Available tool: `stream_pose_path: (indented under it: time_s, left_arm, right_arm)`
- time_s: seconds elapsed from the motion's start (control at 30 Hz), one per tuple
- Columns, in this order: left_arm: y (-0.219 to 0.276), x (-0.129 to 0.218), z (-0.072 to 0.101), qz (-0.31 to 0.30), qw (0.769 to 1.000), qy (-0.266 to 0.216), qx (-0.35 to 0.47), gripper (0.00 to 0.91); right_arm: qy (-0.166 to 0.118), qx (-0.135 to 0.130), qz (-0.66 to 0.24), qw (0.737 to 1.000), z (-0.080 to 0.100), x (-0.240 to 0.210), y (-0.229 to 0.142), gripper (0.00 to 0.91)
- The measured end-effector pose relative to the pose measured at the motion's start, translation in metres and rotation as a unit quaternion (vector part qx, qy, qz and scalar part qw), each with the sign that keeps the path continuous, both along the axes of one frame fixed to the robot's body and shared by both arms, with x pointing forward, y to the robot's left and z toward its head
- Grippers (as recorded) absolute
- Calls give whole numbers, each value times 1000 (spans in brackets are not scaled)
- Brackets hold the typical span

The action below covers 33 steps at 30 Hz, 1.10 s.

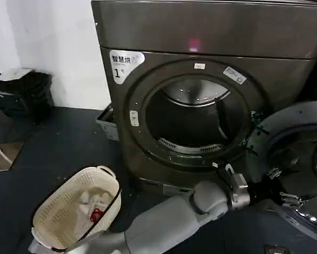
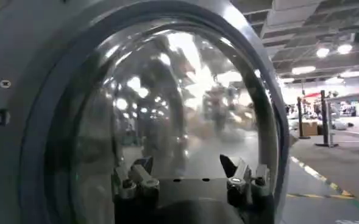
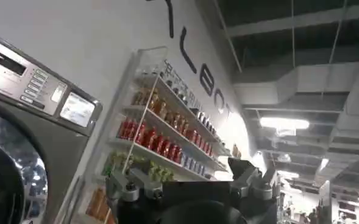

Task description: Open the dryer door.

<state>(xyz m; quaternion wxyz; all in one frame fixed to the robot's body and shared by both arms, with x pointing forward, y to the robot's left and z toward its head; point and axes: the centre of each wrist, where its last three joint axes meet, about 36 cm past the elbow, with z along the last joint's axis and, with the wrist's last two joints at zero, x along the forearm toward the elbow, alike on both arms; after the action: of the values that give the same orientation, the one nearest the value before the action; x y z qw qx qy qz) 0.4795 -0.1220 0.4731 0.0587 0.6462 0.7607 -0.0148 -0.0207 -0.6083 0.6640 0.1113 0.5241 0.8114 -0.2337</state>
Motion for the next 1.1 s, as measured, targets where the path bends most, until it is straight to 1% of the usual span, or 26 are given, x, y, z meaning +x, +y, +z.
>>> stream_pose_path:
  time_s: [0.4, 0.73, 0.83, 0.9, 1.1]
  left_arm:
    - [0, 1, -1, 10, 1000, -4, -5, 907]
    - [-2, -7, 12, -12, 999, -16, -44, 907]
    - [12, -4, 6, -22, 998, -13, -50, 907]
    - [23, -2, 0, -24, 998, -3, -55, 907]
    - [51, 2, -7, -2, 997, 13, -76, 907]
  right_arm:
    - [0, -1, 2, 1000, 2, -1, 0, 907]
    - [1, -1, 6, 1000, 3, 0, -1, 907]
    - [1, -1, 8, 1000, 2, 2, -1, 907]
    - [1, 0, 10, 1000, 1, 3, -1, 907]
    - [1, -4, 18, 1000, 4, 9, -1, 907]
